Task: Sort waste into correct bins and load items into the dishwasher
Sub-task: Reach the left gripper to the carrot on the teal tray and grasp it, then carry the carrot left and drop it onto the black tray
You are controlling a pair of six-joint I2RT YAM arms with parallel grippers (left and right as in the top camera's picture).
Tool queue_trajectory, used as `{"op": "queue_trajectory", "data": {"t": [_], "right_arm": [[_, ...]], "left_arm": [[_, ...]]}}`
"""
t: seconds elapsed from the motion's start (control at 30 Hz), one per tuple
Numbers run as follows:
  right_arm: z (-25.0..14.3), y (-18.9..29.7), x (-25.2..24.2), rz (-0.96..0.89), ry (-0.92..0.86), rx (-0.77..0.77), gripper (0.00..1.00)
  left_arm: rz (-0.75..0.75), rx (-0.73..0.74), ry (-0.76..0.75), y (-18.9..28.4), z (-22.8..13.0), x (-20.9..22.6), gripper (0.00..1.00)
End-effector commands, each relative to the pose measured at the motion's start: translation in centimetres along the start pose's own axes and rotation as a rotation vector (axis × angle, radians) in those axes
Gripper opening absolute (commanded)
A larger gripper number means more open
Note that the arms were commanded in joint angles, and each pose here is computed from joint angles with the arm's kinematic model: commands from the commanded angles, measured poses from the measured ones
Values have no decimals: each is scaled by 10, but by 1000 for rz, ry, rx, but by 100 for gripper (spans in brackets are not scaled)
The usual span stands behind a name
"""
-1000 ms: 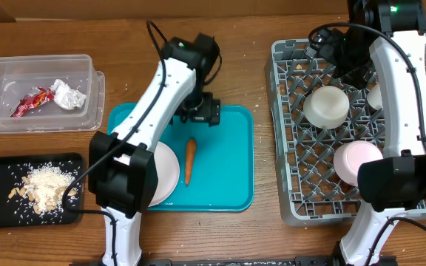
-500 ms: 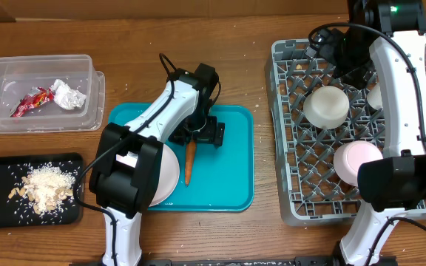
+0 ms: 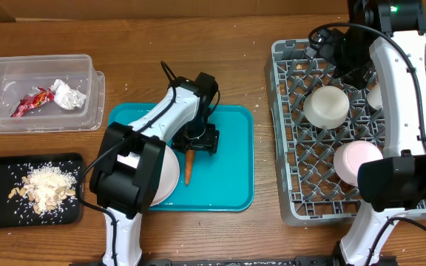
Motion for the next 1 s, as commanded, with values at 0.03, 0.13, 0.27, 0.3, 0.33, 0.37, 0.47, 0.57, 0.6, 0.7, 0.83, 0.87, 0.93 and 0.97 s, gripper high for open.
{"op": "queue_trajectory", "data": {"t": [0.03,0.13,0.27,0.3,0.33,0.37,0.47,0.57,0.6,0.7,0.83,0.87,0.93,0.97], "right_arm": [[-2,10,-1,15,1,-22,100],[-2,10,-1,15,1,-22,100],[-2,10,-1,15,1,-22,100],[-2,10,-1,15,1,-22,100],[-2,10,-1,15,1,-22,100],[-2,10,-1,15,1,-22,100],[-2,10,-1,15,1,-22,100],[-2,10,-1,15,1,-22,100],[-2,10,-1,15,1,-22,100],[-2,10,-1,15,1,-22,100],[-2,10,-1,15,1,-22,100],[-2,10,-1,15,1,-22,100],[-2,10,-1,15,1,-22,100],[-2,10,-1,15,1,-22,100]], "left_arm": [[30,-1,40,-5,-10,-3,71],[48,-26,58,-6,-9,-5,68],[54,-42,64,-6,-8,-6,47],[57,-42,64,-6,-8,-6,40],[57,-41,64,-6,-8,-6,33],[57,-41,64,-6,-8,-6,30],[63,-39,64,-6,-9,-5,27],[79,-37,64,-5,-9,-3,20],[85,-39,63,-4,-9,-3,17],[105,-59,64,5,-6,-3,14],[90,-103,70,30,4,-7,15],[80,-115,75,39,7,-8,14],[60,-141,94,59,15,-5,13],[48,-156,108,70,20,-3,13]]}}
Point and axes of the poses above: each gripper's point midway between its finger pads, its own y axis back along the fingers, its own x axis along the line the jaws close on, z = x × y, the point moved 9 cm from there along y, back along the fingers, and after that the axes turned 12 degrees about y, right-handed, at the moved point
